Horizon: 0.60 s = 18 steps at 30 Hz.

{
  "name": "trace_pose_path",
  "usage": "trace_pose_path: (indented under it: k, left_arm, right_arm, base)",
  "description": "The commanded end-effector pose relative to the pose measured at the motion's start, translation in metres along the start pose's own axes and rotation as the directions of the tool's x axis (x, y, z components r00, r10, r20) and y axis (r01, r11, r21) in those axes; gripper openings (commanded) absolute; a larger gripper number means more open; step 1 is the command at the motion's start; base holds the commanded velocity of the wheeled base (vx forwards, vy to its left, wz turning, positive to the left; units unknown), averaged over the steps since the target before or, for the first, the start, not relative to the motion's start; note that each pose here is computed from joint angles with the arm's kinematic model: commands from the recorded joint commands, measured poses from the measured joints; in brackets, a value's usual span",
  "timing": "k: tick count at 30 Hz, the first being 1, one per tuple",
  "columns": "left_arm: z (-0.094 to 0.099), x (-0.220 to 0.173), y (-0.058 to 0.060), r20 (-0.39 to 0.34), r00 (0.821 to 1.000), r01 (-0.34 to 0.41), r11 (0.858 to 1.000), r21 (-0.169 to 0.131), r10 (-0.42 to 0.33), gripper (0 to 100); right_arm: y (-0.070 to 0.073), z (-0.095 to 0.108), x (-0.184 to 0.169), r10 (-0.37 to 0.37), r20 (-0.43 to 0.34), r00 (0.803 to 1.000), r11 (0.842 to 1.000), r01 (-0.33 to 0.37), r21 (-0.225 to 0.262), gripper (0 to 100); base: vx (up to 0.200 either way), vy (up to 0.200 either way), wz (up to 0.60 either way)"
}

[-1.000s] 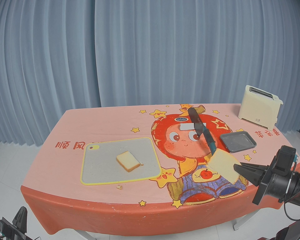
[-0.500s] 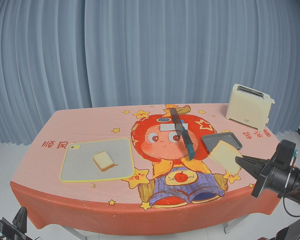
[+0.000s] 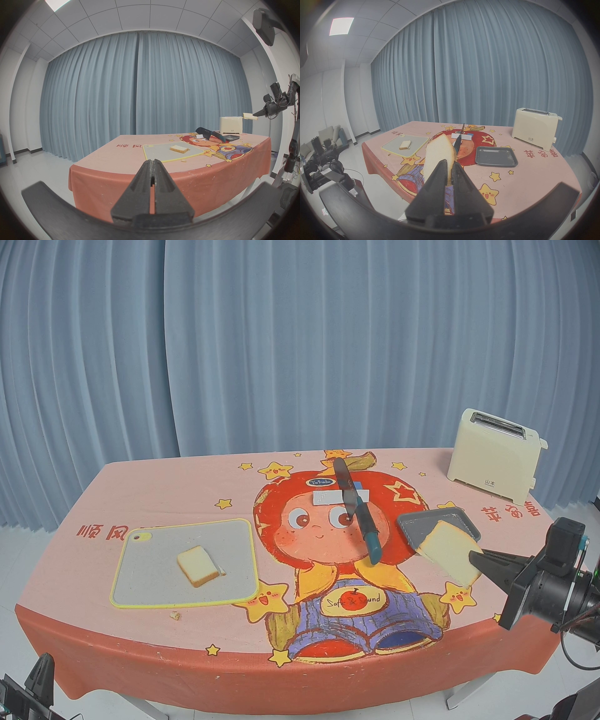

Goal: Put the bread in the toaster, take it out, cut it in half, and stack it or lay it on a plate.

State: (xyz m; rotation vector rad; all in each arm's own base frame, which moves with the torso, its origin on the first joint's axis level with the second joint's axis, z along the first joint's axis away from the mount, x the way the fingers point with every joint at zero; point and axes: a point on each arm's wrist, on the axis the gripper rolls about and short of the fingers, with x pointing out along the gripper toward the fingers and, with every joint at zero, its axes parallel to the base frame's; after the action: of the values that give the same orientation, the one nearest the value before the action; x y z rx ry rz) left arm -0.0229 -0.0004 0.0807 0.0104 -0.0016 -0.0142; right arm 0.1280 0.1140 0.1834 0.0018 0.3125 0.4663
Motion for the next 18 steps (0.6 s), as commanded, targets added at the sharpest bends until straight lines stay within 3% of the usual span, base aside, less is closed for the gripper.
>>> trace_pose_path:
  k: [1, 5, 18]
  left_arm:
    - [-0.0053, 0.0001, -0.0001, -0.001, 1.000, 0.000, 1.000, 0.000, 0.000, 0]
    - [-0.0053, 0.0001, -0.0001, -0.001, 1.000, 0.000, 1.000, 0.000, 0.000, 0]
    - [-0.0053, 0.0001, -0.0001, -0.001, 1.000, 0.000, 1.000, 0.000, 0.000, 0]
  right_arm:
    - [-0.0010, 0.0012, 0.0014, -0.006, 0.002, 1.000, 1.000, 0.006, 0.009, 0]
    - [-0.0010, 0.0012, 0.0021, -0.002, -0.002, 1.000, 0.999, 0.002, 0.033, 0]
    - [-0.0003, -0.0041, 0.0091, -0.013, -0.034, 0.999, 1.000, 0.014, 0.026, 0]
  base:
    - [0.000, 0.000, 0.00]
    - [0.000, 0.000, 0.00]
    - [0.000, 0.000, 0.00]
